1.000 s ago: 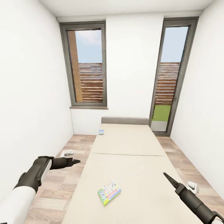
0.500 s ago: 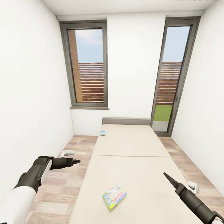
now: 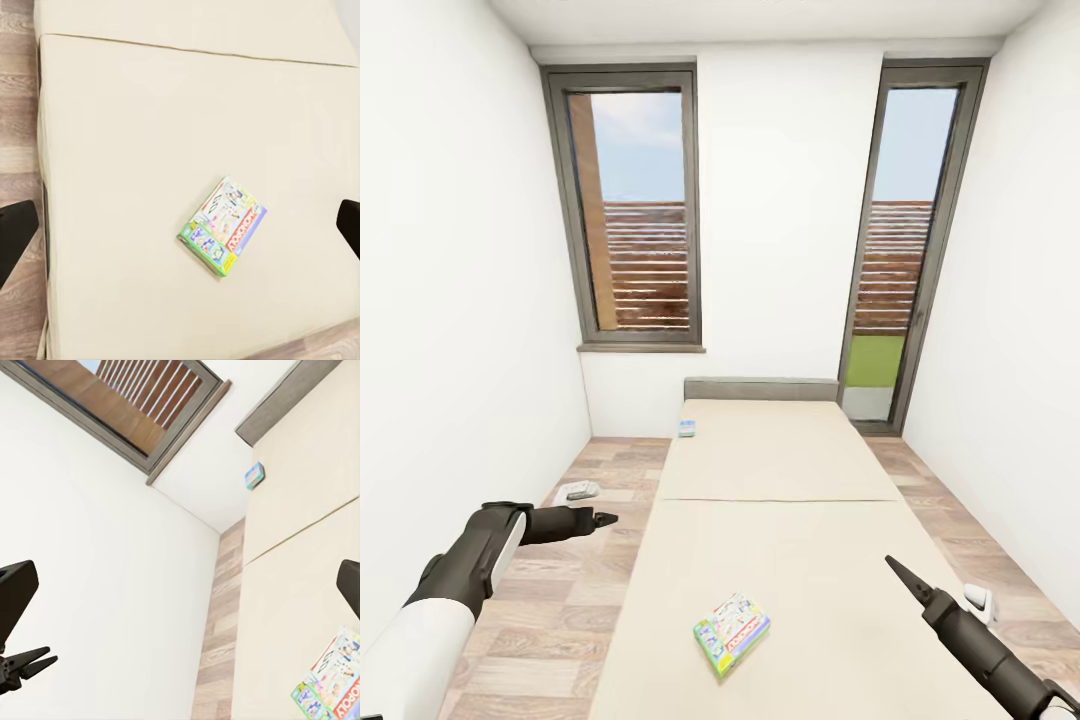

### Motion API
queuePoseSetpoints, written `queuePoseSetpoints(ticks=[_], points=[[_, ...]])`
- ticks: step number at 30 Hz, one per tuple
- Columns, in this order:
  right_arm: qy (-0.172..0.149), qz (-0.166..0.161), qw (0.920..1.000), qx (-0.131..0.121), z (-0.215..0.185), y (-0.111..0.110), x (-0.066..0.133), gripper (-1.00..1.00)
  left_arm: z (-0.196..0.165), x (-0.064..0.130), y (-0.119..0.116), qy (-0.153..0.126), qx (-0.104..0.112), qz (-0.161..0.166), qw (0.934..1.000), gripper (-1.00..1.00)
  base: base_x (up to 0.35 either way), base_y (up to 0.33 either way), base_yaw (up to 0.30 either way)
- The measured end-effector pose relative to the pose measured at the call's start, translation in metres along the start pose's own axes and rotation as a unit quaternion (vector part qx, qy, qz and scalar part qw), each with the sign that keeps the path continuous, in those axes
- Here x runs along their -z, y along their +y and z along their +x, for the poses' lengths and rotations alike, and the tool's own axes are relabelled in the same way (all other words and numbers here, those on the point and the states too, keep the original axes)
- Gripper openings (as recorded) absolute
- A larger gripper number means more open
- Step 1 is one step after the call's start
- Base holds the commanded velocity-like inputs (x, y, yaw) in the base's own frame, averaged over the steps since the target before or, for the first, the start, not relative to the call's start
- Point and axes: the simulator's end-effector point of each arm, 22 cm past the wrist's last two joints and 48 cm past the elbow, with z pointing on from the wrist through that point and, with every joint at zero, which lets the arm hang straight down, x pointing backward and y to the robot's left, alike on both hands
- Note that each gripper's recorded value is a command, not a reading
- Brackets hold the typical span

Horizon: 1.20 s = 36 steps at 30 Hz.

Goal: Put all the toys in the child's room - the three board games (two on the bed and one on the table), the two jigsaw puzzles on the table, and the tennis ball on the table - inside the toy box on the table in the child's room.

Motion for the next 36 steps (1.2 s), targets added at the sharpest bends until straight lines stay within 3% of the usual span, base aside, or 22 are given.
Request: queuePoseSetpoints(ticks=[14,36], points=[[0.000,0.000,1.0000,0.000,0.0000,0.0003,0.0000,1.00,-0.0001,0.0002,-0.0003,0.000,0.000,0.001,1.0000,1.00,0.049,0.180,0.000],[0.004,0.004,0.9999,-0.008,0.0046,-0.0058,0.0006,1.00,0.0002,0.0003,-0.0082,0.000,-0.001,0.018,0.9998,1.00,0.149,0.103,0.000]])
